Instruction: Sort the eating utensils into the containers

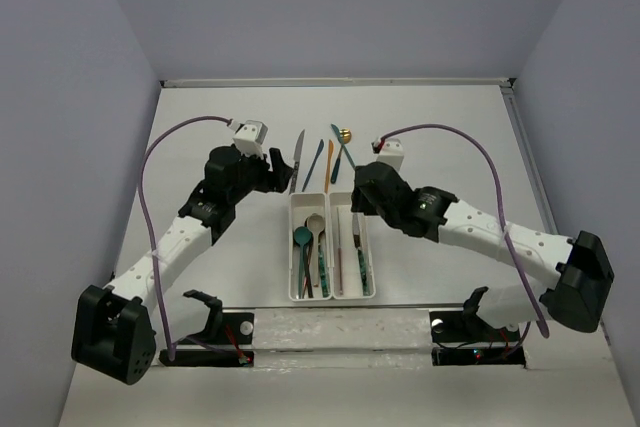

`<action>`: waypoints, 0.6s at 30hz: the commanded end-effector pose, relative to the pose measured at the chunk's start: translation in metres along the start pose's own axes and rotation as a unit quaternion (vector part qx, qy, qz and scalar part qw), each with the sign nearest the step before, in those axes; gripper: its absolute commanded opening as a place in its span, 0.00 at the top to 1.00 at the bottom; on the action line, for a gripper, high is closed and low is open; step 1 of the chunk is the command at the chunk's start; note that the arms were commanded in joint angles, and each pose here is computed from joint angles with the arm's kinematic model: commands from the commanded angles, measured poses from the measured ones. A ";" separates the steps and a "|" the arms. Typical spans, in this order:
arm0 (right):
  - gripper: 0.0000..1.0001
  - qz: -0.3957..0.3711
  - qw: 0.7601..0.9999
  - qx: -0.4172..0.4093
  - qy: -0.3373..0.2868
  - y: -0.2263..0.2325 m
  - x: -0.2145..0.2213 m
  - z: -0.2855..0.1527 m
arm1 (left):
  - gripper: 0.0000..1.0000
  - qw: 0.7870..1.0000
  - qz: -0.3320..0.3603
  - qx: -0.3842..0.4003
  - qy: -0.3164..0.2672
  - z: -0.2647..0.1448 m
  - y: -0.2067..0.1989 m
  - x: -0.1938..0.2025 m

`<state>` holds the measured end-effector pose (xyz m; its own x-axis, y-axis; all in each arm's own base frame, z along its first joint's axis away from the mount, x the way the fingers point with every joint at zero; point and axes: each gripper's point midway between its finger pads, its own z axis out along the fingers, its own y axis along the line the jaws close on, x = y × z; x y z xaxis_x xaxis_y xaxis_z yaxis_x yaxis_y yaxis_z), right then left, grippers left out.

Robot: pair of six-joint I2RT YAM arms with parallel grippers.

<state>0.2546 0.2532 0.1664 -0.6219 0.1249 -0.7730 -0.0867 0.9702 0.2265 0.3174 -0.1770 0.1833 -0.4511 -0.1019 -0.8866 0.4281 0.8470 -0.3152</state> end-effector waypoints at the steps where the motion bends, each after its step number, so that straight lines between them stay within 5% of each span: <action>1: 0.48 -0.023 0.999 -0.026 -0.032 0.007 -0.061 0.005 | 0.22 0.990 0.077 -0.077 -0.091 -0.009 0.028 -0.056; 11: 0.49 -0.016 0.999 0.005 -0.029 -0.023 -0.143 0.098 | 0.18 0.978 0.105 -0.145 -0.106 -0.015 0.075 -0.059; 18: 0.50 -0.097 0.994 0.014 0.046 -0.018 -0.107 0.187 | 0.18 0.980 0.095 -0.155 -0.083 -0.005 0.103 -0.044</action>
<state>0.4548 0.2361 0.1582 -0.6404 0.0564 -0.7659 -0.0515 0.9919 0.1162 0.3679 -0.0830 0.1909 -0.2791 -0.0065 -0.9602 0.1997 0.9777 -0.0647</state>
